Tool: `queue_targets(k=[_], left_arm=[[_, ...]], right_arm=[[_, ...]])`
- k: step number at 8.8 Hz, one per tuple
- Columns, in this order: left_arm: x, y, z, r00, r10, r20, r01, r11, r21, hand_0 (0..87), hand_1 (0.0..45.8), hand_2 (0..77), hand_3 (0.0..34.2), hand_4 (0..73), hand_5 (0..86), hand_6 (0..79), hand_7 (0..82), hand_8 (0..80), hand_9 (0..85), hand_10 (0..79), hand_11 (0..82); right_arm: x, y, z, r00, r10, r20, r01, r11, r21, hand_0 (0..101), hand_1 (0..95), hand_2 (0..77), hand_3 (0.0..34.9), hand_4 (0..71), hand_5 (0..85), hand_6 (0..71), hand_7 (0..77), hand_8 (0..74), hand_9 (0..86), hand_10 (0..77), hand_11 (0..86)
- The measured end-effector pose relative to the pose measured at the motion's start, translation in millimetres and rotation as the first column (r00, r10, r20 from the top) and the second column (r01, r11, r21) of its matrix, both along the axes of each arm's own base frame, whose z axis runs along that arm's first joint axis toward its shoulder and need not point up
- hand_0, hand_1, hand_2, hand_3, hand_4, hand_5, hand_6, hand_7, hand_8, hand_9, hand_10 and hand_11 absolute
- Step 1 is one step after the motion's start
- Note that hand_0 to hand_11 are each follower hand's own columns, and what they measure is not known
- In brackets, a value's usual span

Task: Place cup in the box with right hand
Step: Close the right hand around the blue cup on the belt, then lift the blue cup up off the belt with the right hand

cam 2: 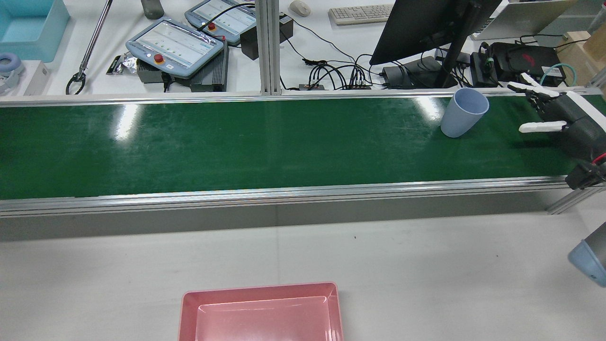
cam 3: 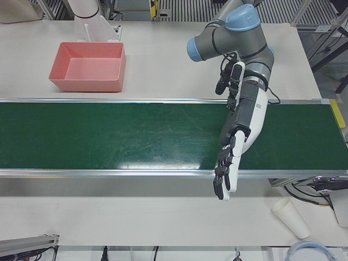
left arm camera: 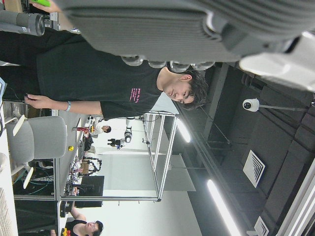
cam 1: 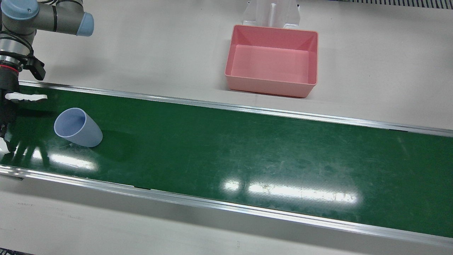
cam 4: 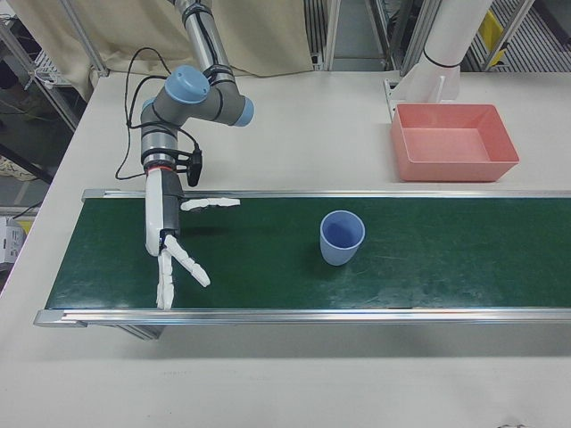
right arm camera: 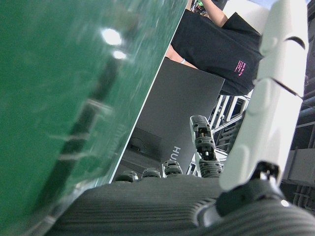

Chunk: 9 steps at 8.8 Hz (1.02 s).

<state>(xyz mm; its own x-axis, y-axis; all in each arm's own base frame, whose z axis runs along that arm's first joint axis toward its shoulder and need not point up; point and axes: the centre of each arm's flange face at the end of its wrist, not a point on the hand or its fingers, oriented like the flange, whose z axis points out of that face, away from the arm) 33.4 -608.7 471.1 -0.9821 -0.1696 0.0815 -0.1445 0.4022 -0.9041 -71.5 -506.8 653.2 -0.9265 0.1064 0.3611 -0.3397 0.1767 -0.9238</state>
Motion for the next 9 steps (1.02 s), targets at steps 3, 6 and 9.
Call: queue_targets(k=[3,6,9], left_arm=[[0.1,0.2,0.8,1.0,0.001,0.0,-0.001,1.0,-0.002,0.0,0.5,0.0,0.0,1.1,0.0,0.0,0.0,0.0,0.0,0.0,0.0],[0.2,0.2,0.4,1.0,0.001,-0.001,-0.001,1.0,-0.001,0.0,0.5,0.0,0.0,1.1,0.5,0.0,0.0,0.0,0.0,0.0,0.0],[0.1,0.3,1.2,1.0,0.001,0.0,-0.001,1.0,-0.002,0.0,0.5,0.0,0.0,1.1,0.5,0.0,0.0,0.0,0.0,0.0,0.0]], right_arm=[[-12.1,-3.7,-6.9,1.0,-0.014,0.009,0.014,0.9998,0.012,49,9.8,3.8,0.0,3.8,4.9,2.2,6.0,0.5,0.5,0.5,0.5],[-16.7,-10.1,-22.5,0.999,0.017,0.03,-0.018,0.9993,0.034,50,12.5,3.3,0.0,4.4,4.9,2.2,7.6,0.5,0.5,0.5,0.5],[-61.1,-15.2,-41.9,0.995,-0.042,0.091,0.038,0.9979,0.054,53,31.1,15.8,0.0,3.8,8.7,11.4,21.3,3.3,0.5,1.6,0.5]])
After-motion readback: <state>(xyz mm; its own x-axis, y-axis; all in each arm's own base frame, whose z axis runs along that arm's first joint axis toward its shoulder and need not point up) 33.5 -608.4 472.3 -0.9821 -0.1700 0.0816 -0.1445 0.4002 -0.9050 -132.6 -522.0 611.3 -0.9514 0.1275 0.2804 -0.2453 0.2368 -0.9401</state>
